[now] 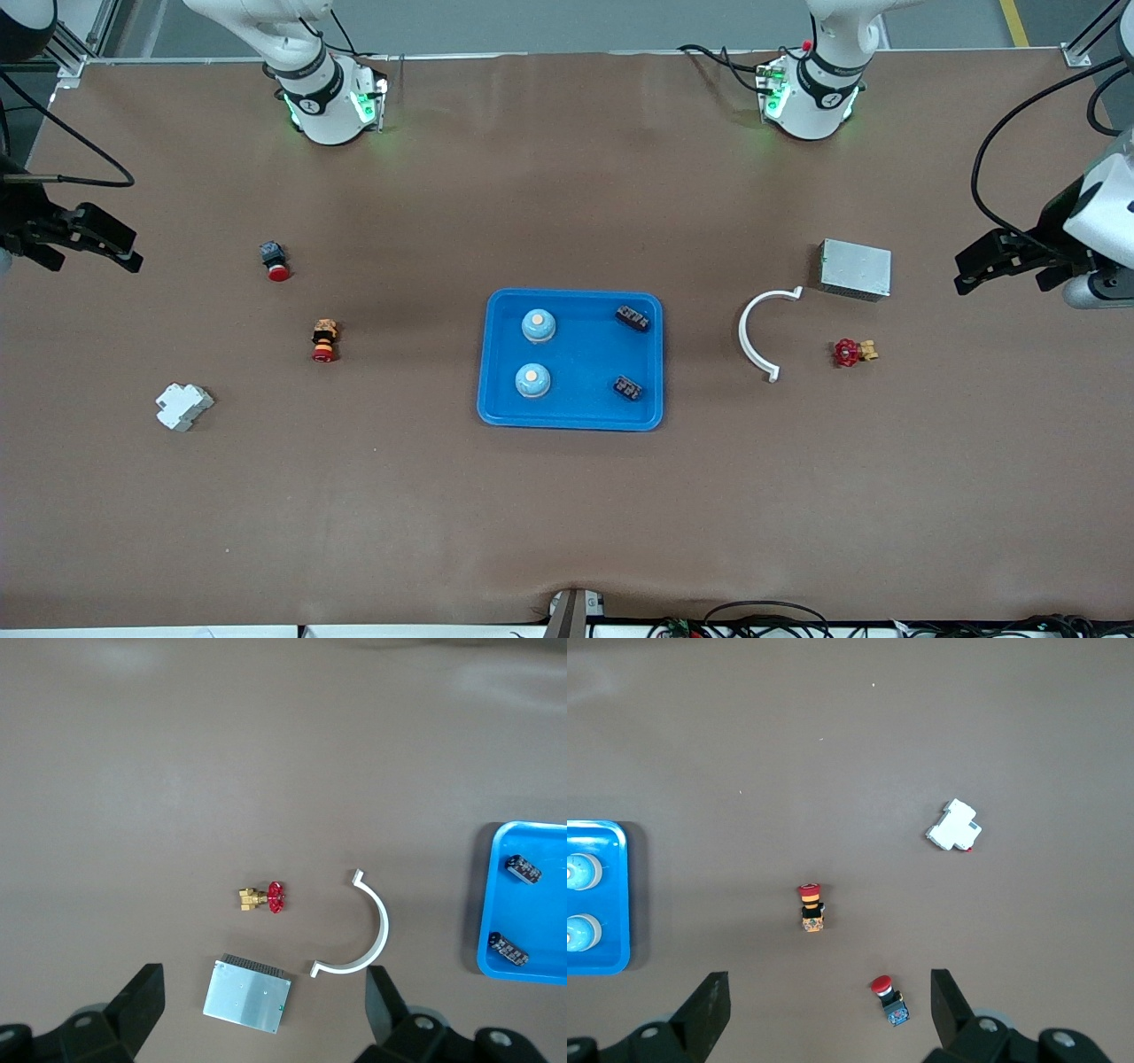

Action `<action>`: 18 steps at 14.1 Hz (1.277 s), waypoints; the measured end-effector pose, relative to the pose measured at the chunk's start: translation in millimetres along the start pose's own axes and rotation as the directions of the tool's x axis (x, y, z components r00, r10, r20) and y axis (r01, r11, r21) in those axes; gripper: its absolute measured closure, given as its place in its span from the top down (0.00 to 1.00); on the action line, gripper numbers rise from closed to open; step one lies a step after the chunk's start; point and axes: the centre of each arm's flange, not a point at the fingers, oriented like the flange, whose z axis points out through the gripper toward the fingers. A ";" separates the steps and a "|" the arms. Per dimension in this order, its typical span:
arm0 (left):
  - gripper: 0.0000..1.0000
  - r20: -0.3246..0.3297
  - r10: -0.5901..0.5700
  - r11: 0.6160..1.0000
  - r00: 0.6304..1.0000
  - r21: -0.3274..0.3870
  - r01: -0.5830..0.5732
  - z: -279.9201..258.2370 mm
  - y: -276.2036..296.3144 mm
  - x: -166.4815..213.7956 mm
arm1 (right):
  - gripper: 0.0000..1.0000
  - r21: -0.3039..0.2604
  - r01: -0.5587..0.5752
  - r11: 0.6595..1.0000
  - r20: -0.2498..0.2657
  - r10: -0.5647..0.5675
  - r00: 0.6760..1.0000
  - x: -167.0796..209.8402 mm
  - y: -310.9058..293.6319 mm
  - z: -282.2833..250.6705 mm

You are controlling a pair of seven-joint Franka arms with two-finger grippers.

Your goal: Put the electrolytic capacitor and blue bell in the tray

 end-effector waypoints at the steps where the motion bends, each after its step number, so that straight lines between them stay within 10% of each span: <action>1: 1.00 0.000 0.002 1.000 1.000 -0.001 -0.002 -0.1 1.2 -0.1 | 1.00 0.001 0.000 1.000 0.001 0.000 1.000 0.0 -0.1 1.0; 18: 1.00 -0.003 0.012 1.000 1.000 0.017 -0.011 0.1 11.4 0.1 | 1.00 0.008 0.047 0.999 -0.015 -0.047 0.999 0.8 -27.4 1.2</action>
